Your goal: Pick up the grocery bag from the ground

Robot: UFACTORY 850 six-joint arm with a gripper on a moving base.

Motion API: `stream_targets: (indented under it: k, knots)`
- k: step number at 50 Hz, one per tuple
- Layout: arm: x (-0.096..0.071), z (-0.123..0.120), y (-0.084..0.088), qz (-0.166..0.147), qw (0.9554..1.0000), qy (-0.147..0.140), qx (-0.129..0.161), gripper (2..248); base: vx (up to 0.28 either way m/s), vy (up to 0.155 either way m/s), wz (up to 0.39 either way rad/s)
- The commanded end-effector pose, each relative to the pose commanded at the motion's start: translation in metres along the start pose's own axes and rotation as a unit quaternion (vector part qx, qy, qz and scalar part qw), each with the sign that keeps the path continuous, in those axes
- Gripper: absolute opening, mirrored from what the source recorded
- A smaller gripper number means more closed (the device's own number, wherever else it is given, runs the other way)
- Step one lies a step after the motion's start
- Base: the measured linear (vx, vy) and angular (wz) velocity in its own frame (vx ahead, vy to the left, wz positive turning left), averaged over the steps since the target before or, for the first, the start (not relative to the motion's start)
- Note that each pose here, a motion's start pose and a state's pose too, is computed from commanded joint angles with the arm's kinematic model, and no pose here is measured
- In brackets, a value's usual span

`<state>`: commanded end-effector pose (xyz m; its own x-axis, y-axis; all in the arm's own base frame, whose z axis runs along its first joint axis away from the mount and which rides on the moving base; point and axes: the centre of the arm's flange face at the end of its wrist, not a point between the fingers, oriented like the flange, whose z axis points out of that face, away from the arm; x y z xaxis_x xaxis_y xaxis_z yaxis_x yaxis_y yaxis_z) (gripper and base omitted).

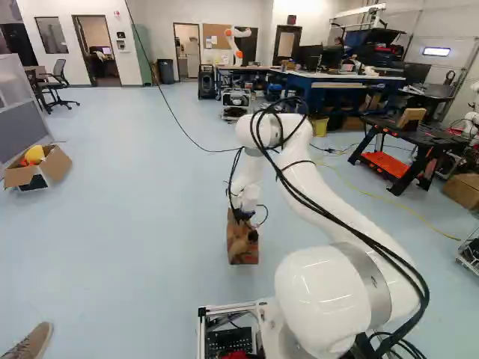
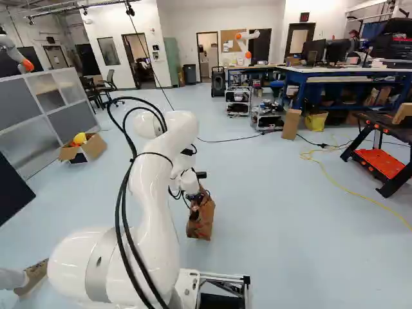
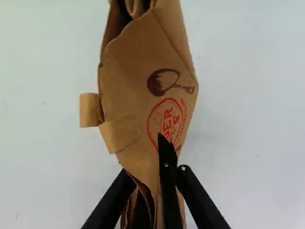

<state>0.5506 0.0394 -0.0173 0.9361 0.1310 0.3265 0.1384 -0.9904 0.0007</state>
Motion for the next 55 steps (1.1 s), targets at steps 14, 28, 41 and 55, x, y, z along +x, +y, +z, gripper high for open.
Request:
stream_targets:
  k: [14, 28, 41, 55]
  knots:
    - [0.009, -0.038, 0.000, 0.000, 0.9999, 0.010, -0.001, 21, 0.000, 0.000, 0.000]
    - [0.017, -0.076, -0.001, -0.001, 0.9997, 0.023, -0.002, 21, 0.000, 0.000, 0.000]
    - [0.024, -0.110, -0.001, -0.001, 0.9993, 0.036, -0.002, 21, 0.000, 0.000, 0.000]
    - [0.030, -0.148, -0.001, -0.001, 0.9986, 0.053, -0.004, 21, 0.000, 0.000, 0.000]
